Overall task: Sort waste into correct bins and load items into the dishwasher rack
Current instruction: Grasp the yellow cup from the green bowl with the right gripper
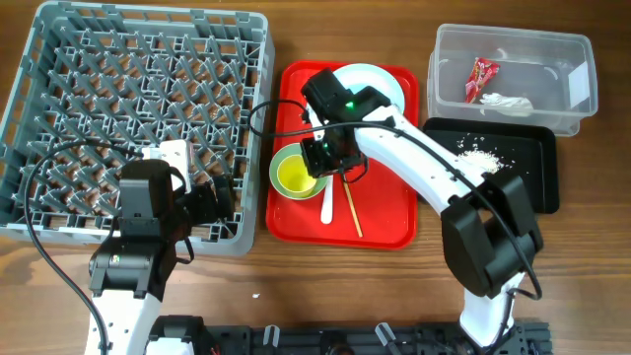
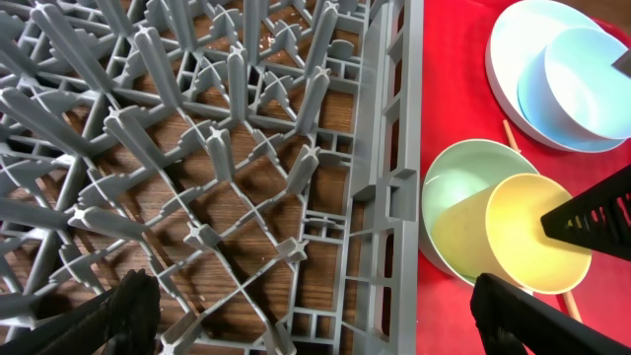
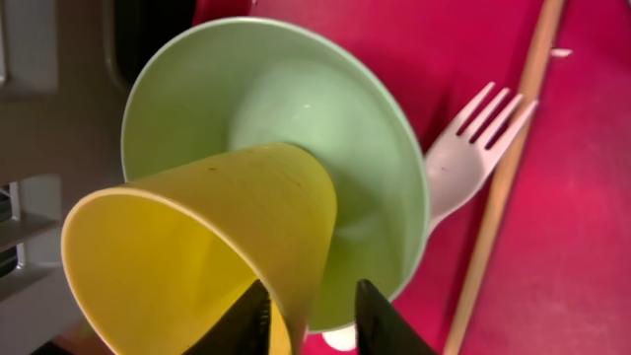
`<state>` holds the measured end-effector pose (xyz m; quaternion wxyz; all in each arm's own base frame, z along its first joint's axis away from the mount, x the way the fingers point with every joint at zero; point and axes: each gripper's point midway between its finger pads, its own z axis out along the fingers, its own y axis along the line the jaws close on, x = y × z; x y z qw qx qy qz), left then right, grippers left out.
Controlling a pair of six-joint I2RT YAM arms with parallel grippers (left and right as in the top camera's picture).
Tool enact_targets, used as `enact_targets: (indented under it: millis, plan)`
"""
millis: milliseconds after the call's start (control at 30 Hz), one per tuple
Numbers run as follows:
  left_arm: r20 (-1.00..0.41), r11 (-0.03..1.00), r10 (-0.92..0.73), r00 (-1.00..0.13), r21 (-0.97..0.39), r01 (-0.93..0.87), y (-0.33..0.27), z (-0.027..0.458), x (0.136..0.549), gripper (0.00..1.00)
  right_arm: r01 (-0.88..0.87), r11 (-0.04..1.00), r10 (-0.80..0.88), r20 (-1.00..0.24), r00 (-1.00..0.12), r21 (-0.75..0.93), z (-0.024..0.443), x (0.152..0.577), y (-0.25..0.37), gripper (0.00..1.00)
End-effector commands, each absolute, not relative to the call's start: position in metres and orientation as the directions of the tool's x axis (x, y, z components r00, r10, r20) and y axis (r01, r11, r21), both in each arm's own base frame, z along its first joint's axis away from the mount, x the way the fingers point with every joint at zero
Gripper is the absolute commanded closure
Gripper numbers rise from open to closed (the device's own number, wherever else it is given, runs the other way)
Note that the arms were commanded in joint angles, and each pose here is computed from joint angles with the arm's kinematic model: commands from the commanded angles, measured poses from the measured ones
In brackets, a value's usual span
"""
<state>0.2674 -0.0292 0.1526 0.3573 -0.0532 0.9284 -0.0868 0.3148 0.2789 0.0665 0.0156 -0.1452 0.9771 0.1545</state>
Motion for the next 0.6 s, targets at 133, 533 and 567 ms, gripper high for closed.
enact_targets:
  millis: [133,533,567]
  plan:
    - [-0.664,0.976,-0.173,-0.728,-0.216,-0.036,-0.03,0.16,0.27,0.0,-0.279,0.92,-0.28,-0.037,-0.959,0.274,0.05,0.306,0.282,0.88]
    - [-0.664,0.976,-0.173,-0.727,-0.216,-0.036,-0.03,0.16,0.27,0.0,-0.231,0.937,-0.225,-0.051,-0.973,0.264,0.056,0.314,0.281,0.96]
    - [-0.664,0.976,-0.173,-0.727,-0.216,-0.036,-0.03,0.16,0.27,0.0,-0.228,0.936,-0.218,-0.065,-0.974,0.269,0.063,0.319,0.279,0.96]
